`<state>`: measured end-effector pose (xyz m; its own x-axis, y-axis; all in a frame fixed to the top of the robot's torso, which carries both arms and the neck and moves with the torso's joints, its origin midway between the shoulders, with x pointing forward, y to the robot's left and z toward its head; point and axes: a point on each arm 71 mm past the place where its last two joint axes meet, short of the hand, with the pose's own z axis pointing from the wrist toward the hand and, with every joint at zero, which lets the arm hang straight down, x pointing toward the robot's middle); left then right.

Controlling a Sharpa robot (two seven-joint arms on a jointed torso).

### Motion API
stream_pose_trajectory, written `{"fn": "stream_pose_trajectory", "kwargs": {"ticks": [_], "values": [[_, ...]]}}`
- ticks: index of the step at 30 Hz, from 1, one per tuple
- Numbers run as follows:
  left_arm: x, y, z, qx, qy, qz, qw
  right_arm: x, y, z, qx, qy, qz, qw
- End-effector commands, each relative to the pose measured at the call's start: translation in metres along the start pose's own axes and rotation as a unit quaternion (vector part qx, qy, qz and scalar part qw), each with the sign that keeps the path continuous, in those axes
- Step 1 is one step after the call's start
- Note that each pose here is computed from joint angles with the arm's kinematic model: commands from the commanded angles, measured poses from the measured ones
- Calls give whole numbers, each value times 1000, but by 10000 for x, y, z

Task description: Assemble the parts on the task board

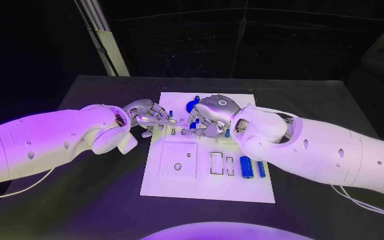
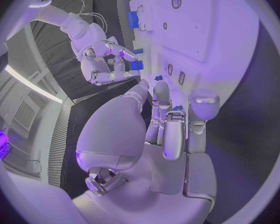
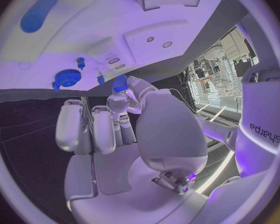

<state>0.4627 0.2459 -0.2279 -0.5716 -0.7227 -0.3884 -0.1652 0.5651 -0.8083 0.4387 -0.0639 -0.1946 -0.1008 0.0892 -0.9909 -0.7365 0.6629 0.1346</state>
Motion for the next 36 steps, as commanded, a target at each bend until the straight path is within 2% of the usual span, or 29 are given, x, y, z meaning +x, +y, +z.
{"fn": "stream_pose_trajectory", "kwargs": {"ticks": [1, 13, 21, 29, 36], "values": [[-97, -2, -35, 7, -21, -25, 999, 39, -18, 58, 13, 24, -35, 999], [-301, 2, -111, 19, -58, -52, 997, 108, 2, 221, 24, 43, -72, 996], [-446, -40, -158, 47, -107, -101, 988, 149, 43, 296, 27, 62, -93, 993], [-475, -64, -163, 55, -115, -116, 985, 168, 85, 327, 25, 74, -105, 991], [-474, -72, -159, 56, -113, -118, 985, 154, 125, 334, 23, 67, -110, 991]]}}
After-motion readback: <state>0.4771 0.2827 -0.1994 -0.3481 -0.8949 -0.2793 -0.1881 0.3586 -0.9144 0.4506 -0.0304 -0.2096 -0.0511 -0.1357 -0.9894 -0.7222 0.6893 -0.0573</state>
